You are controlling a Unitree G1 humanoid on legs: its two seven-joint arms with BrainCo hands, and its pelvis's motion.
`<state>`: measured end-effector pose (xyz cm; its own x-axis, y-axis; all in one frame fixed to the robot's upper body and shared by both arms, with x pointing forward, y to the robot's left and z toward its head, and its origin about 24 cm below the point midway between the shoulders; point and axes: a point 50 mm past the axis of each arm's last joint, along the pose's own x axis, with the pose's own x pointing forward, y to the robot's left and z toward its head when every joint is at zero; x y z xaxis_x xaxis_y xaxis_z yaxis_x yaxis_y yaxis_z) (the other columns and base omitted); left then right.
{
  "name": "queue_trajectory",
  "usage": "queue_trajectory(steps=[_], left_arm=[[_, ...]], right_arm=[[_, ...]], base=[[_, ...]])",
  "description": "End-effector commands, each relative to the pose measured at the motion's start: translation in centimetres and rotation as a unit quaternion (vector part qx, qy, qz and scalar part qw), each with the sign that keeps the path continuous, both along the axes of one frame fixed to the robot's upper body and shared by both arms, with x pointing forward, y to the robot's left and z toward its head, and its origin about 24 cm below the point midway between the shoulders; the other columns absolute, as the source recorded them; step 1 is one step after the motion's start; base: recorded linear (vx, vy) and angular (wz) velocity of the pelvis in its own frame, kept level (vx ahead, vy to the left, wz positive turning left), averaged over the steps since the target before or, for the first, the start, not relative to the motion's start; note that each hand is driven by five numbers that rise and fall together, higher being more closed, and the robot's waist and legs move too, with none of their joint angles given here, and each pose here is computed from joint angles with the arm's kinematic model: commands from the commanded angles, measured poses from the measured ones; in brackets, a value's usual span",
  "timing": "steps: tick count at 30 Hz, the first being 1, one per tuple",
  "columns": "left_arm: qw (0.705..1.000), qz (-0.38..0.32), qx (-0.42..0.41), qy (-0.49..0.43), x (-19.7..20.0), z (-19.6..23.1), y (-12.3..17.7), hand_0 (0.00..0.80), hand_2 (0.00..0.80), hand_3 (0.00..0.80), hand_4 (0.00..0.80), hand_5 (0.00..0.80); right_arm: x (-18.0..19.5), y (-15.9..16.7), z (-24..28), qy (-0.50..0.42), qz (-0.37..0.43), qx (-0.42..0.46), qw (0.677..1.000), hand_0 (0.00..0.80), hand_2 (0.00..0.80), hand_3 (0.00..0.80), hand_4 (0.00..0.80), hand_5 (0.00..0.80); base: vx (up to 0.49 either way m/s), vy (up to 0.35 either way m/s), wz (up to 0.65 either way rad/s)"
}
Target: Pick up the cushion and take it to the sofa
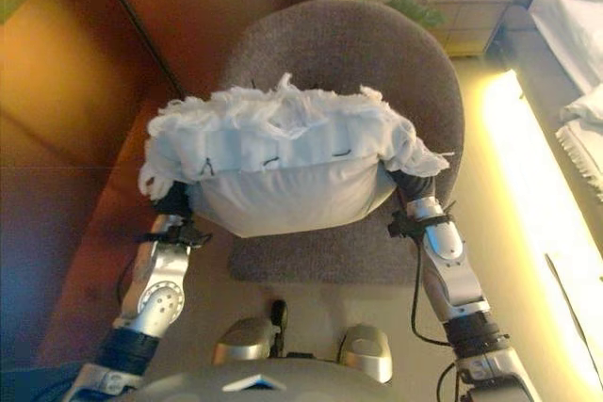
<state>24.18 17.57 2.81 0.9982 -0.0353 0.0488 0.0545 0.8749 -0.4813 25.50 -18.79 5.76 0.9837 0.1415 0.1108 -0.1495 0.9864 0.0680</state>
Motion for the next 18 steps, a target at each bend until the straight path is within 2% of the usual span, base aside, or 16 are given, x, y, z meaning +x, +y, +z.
queue_trajectory(steps=[1, 9, 18], left_arm=[[0.993, -0.064, 0.042, -0.085, 2.5, 3.6, -3.0, 0.800, 0.800, 0.800, 0.800, 0.800], [0.995, -0.069, 0.052, -0.045, 4.3, 2.3, -3.4, 0.800, 0.800, 0.800, 0.800, 0.800], [0.992, -0.073, 0.085, 0.066, 4.7, -2.0, -4.3, 0.800, 0.800, 0.800, 0.800, 0.800]], right_arm=[[1.0, 3.4, 2.4, -0.062, 0.048, 0.032, 0.996, 0.800, 0.800, 0.800, 0.800, 0.800], [2.4, 4.0, 0.6, -0.003, 0.001, 0.028, 1.000, 0.800, 0.800, 0.800, 0.800, 0.800], [2.2, 3.0, -4.7, 0.147, -0.048, 0.009, 0.988, 0.800, 0.800, 0.800, 0.800, 0.800]], base=[[0.078, 0.015, 0.10], [0.105, 0.031, -0.01], [0.214, 0.005, -0.02]])
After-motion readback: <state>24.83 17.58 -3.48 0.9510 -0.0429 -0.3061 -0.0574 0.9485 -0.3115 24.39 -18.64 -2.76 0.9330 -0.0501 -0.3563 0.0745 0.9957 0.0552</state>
